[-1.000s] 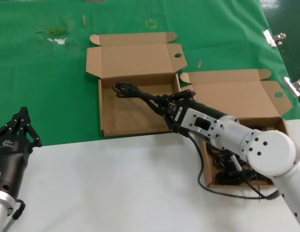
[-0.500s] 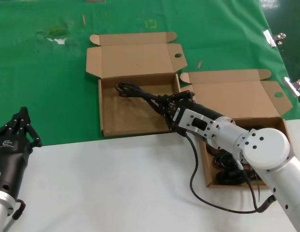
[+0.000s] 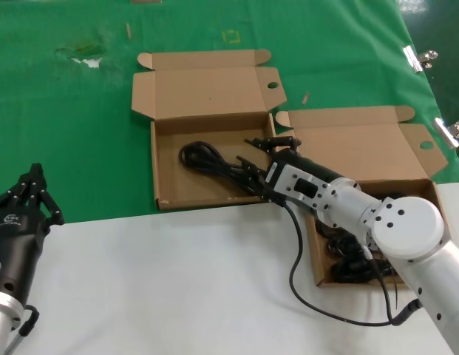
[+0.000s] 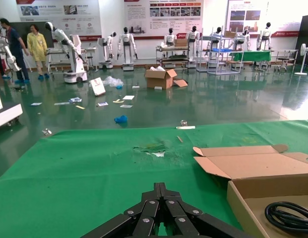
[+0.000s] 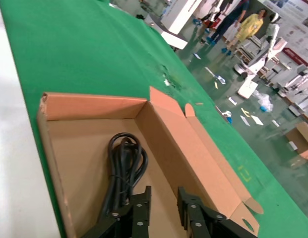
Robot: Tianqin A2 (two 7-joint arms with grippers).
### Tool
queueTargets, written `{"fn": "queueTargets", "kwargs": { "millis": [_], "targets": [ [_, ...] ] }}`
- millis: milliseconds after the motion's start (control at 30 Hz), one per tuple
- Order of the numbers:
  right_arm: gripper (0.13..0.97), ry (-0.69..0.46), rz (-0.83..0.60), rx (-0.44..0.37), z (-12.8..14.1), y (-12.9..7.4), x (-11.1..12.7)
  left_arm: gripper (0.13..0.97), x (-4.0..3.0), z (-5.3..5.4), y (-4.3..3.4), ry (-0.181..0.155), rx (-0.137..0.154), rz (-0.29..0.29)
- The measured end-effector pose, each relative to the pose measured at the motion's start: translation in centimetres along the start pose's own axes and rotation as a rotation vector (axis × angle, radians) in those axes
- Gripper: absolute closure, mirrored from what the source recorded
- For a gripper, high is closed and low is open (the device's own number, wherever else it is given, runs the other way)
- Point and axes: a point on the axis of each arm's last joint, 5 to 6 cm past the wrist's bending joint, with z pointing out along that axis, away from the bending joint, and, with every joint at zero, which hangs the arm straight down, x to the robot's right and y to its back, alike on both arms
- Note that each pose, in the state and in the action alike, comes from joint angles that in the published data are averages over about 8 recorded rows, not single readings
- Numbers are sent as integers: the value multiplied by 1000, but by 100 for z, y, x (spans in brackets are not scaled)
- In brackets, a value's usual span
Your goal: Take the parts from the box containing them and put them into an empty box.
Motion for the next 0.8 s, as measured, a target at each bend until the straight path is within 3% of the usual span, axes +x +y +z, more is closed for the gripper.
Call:
{"fn": "queueTargets", "kwargs": {
  "millis": [67, 367, 800],
  "targets": [
    [927, 12, 12, 1, -13, -1, 21, 957, 0, 0, 0, 0, 0, 0],
    [763, 118, 116, -3, -166, 104, 214, 957, 0, 0, 0, 0, 0, 0],
    [479, 218, 213, -3, -341, 230, 369, 955, 0, 0, 0, 0, 0, 0]
  ]
}}
